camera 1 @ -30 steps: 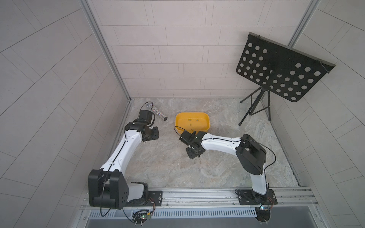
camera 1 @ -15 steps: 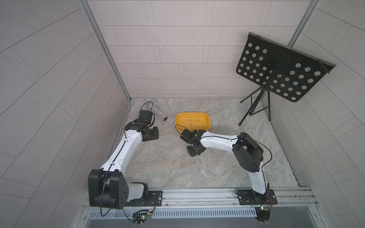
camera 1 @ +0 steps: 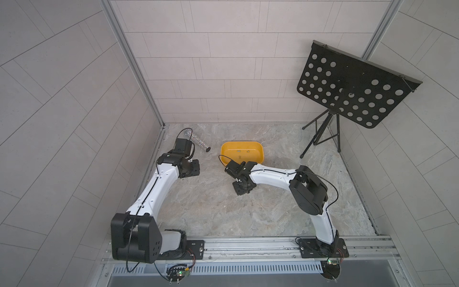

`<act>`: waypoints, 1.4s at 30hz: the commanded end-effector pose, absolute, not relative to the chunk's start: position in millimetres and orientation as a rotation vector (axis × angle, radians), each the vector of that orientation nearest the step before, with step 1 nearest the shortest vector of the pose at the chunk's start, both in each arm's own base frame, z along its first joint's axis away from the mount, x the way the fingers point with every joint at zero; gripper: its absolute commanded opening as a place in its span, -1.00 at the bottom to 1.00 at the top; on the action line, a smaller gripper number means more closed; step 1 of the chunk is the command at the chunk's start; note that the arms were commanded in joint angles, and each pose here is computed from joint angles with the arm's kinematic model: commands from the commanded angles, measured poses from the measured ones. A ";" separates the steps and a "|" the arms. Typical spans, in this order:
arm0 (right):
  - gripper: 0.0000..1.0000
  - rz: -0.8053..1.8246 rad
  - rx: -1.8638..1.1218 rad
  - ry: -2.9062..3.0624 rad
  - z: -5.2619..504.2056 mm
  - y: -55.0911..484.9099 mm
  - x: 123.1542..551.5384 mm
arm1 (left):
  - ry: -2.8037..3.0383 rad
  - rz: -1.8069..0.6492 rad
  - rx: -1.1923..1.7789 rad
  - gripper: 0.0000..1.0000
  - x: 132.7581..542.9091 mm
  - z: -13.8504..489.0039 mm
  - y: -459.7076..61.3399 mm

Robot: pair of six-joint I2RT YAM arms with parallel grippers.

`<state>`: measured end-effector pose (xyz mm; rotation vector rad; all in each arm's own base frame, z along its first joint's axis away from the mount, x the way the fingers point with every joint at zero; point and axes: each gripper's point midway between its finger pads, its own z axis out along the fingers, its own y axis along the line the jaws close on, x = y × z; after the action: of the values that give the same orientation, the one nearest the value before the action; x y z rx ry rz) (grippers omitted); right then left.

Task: Put the screws on the desktop into the storage box
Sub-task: Pick up the screw from the center of the board, then place the screw in the storage box.

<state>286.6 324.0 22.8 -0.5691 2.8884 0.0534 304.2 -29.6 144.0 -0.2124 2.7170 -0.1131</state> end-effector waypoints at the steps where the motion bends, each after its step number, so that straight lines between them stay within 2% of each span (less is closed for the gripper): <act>1: -0.66 -0.037 -0.558 2.942 6.4 305.7 280.7 | 2.727 -0.109 -0.206 -0.12 303.3 139.3 -27.5; 11: -0.86 -0.040 -0.554 2.928 14.7 299.5 278.6 | 2.729 -0.108 -0.204 -0.12 302.7 138.9 -27.5; 16: -0.95 -0.034 -0.560 2.857 51.7 294.4 283.1 | 2.727 -0.109 -0.203 -0.12 302.8 139.6 -27.6; 25: -0.96 0.000 -0.540 2.735 122.2 281.8 295.1 | 2.722 -0.114 -0.204 -0.12 302.7 141.0 -28.0; 34: -0.96 0.043 -0.407 2.677 159.2 269.0 366.5 | 2.722 -0.123 -0.200 -0.12 302.7 140.7 -29.4; 42: -0.95 0.061 -0.301 2.710 140.2 267.0 435.3 | 2.721 -0.135 -0.196 -0.12 303.5 140.7 -31.2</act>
<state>428.7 272.7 156.9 -0.2922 2.6512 0.0910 306.5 -33.0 145.2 -0.2051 2.7077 -0.1398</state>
